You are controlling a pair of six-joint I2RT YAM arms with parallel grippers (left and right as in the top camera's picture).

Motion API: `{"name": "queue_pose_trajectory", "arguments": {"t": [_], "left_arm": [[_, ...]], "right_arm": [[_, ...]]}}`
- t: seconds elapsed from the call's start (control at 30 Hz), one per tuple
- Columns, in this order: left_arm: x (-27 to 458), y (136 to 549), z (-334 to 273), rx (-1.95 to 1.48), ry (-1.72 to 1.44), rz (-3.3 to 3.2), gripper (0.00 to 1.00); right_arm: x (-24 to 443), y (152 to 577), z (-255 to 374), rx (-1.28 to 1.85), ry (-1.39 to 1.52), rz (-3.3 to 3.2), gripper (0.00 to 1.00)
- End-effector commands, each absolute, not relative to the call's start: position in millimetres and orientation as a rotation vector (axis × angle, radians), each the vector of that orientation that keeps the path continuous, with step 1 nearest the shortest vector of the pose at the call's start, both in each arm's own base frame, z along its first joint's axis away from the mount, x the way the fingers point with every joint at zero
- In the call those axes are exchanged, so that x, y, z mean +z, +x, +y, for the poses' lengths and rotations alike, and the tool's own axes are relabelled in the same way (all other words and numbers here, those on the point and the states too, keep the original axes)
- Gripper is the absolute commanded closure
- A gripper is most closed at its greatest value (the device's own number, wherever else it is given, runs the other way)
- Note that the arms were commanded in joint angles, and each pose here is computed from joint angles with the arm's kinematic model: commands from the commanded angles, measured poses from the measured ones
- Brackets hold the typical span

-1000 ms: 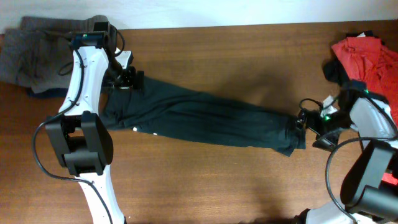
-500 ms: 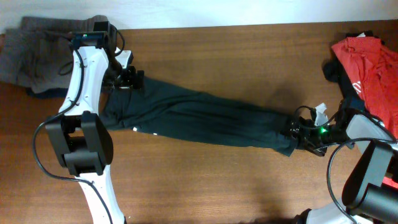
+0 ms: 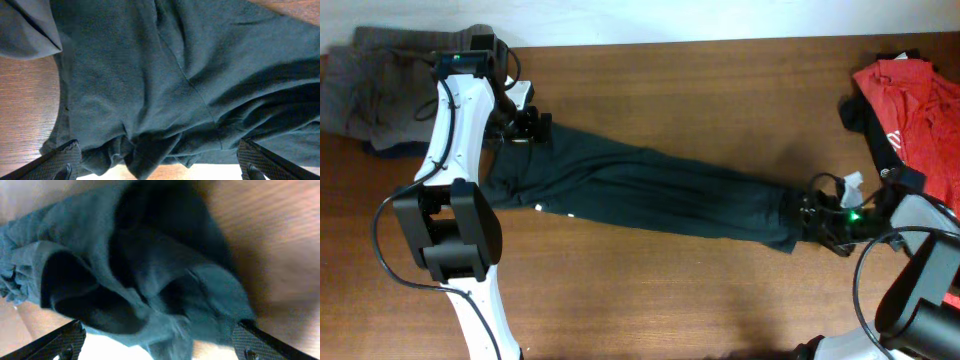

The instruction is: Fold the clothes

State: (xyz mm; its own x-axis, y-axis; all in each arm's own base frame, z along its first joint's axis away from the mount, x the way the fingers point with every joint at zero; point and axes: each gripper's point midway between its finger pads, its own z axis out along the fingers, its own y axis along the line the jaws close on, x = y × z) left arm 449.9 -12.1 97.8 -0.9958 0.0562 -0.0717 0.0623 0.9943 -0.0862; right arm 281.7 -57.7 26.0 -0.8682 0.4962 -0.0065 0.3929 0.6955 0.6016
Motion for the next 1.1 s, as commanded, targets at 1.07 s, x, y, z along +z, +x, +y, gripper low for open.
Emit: {"name": "queue_pose_trajectory", "arguments": {"t": [1.07], "left_arm": [[107.0,453.4,-14.9,-0.178,0.099,3.038,0.01]], "right_arm": [[26.1,289.5,-77.9,0.825,0.509,2.694,0.02]]}}
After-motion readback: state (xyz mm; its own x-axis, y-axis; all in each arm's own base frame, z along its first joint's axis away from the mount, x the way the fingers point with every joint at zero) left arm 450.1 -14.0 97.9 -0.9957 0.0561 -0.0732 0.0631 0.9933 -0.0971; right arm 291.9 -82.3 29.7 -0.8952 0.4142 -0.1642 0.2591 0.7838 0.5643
